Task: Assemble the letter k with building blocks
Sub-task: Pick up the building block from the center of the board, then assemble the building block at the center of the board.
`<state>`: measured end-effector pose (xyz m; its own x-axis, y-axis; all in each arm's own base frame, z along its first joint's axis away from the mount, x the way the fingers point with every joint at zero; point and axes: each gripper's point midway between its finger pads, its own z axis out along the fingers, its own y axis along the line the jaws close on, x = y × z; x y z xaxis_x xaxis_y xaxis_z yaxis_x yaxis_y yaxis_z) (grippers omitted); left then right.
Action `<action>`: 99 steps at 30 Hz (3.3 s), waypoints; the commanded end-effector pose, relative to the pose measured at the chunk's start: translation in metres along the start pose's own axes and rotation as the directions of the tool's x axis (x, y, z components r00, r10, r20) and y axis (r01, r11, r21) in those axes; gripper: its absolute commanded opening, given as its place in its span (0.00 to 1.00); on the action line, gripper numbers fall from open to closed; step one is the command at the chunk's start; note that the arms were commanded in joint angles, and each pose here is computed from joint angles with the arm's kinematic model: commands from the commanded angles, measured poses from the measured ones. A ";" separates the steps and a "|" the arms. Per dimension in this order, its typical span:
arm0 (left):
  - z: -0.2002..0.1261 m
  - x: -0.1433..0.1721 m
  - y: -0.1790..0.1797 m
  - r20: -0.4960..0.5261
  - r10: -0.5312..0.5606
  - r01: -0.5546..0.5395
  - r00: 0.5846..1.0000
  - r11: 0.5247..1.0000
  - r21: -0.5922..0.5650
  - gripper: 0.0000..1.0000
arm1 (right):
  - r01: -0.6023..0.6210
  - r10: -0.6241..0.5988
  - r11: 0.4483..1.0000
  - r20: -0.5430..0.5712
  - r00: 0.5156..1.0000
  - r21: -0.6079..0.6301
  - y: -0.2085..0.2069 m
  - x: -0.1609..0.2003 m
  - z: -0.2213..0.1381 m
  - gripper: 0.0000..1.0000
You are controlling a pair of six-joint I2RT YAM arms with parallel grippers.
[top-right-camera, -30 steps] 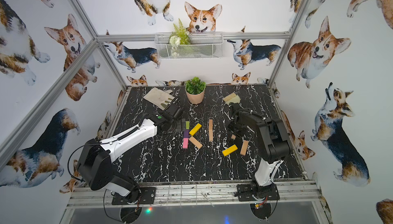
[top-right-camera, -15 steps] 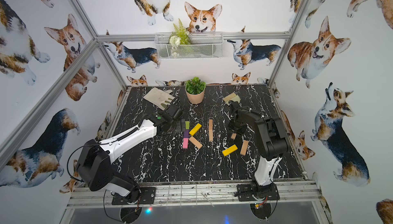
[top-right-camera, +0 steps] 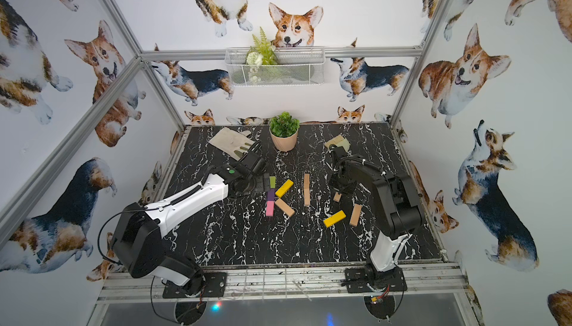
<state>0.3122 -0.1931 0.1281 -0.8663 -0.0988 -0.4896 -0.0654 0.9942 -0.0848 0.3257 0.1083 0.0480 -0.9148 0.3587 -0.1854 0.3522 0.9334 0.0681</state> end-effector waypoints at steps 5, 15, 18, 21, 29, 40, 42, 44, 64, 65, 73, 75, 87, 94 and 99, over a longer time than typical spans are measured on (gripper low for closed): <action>0.000 -0.005 0.007 0.011 -0.037 0.037 0.999 0.999 -0.013 1.00 | 0.260 -0.258 0.962 0.028 0.966 -0.088 0.057 0.036 -0.041 0.22; 0.000 -0.013 0.027 -0.006 -0.125 0.125 0.992 0.992 -0.003 1.00 | 0.472 -0.483 0.872 -0.070 0.873 -0.128 0.088 0.111 -0.023 0.23; 0.000 -0.014 0.029 -0.006 -0.128 0.128 0.992 0.992 0.000 1.00 | 0.480 -0.493 0.867 -0.097 0.864 -0.131 0.086 0.123 -0.016 0.23; 0.000 -0.012 0.030 -0.011 -0.132 0.132 0.991 0.991 0.000 1.00 | 0.486 -0.499 0.864 -0.109 0.860 -0.128 0.084 0.132 -0.011 0.23; 0.006 -0.009 0.028 -0.033 -0.131 0.130 0.991 0.991 -0.004 1.00 | 0.461 -0.472 0.881 -0.119 0.873 -0.109 0.085 0.136 -0.002 0.23; 0.009 -0.010 0.026 -0.039 -0.128 0.128 0.991 0.992 -0.008 1.00 | 0.427 -0.429 0.903 -0.135 0.893 -0.044 0.081 0.133 0.013 0.23; 0.010 -0.010 0.027 -0.041 -0.131 0.131 0.991 0.991 -0.008 1.00 | 0.428 -0.430 0.903 -0.135 0.893 -0.042 0.082 0.133 0.014 0.23; 0.011 -0.008 0.026 -0.044 -0.133 0.133 0.990 0.991 -0.007 1.00 | 0.432 -0.433 0.901 -0.139 0.891 -0.040 0.083 0.133 0.015 0.23; 0.013 -0.005 0.026 -0.051 -0.141 0.141 0.989 0.990 0.000 1.00 | 0.403 -0.401 0.915 -0.124 0.908 -0.009 0.081 0.121 0.019 0.23; 0.013 -0.004 0.026 -0.053 -0.140 0.140 0.989 0.990 -0.002 1.00 | 0.403 -0.402 0.915 -0.122 0.908 -0.011 0.082 0.121 0.018 0.23; 0.013 -0.004 0.027 -0.052 -0.140 0.140 0.989 0.990 -0.003 1.00 | 0.401 -0.399 0.916 -0.128 0.908 -0.011 0.081 0.120 0.019 0.26; 0.013 -0.004 0.027 -0.051 -0.141 0.141 0.989 0.990 -0.005 1.00 | 0.400 -0.398 0.916 -0.125 0.909 -0.011 0.082 0.119 0.018 0.28; 0.013 -0.003 0.027 -0.056 -0.141 0.141 0.988 0.990 -0.005 1.00 | 0.387 -0.387 0.922 -0.123 0.914 -0.022 0.084 0.119 0.016 0.39; 0.009 -0.006 0.022 -0.038 -0.105 0.106 0.994 0.994 0.017 1.00 | 0.353 -0.354 0.935 -0.037 0.934 -0.035 0.087 0.105 -0.005 0.53; 0.003 -0.010 0.011 -0.027 -0.046 0.047 0.999 0.998 0.029 1.00 | 0.247 -0.223 0.966 0.244 0.944 -0.073 0.076 0.062 -0.067 0.61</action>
<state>0.3180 -0.1768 0.1228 -0.8818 -0.1749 -0.4379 -0.1224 0.9817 -0.1455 0.2636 0.2218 0.0738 -0.9644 0.0247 -0.2634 0.0012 0.9960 0.0890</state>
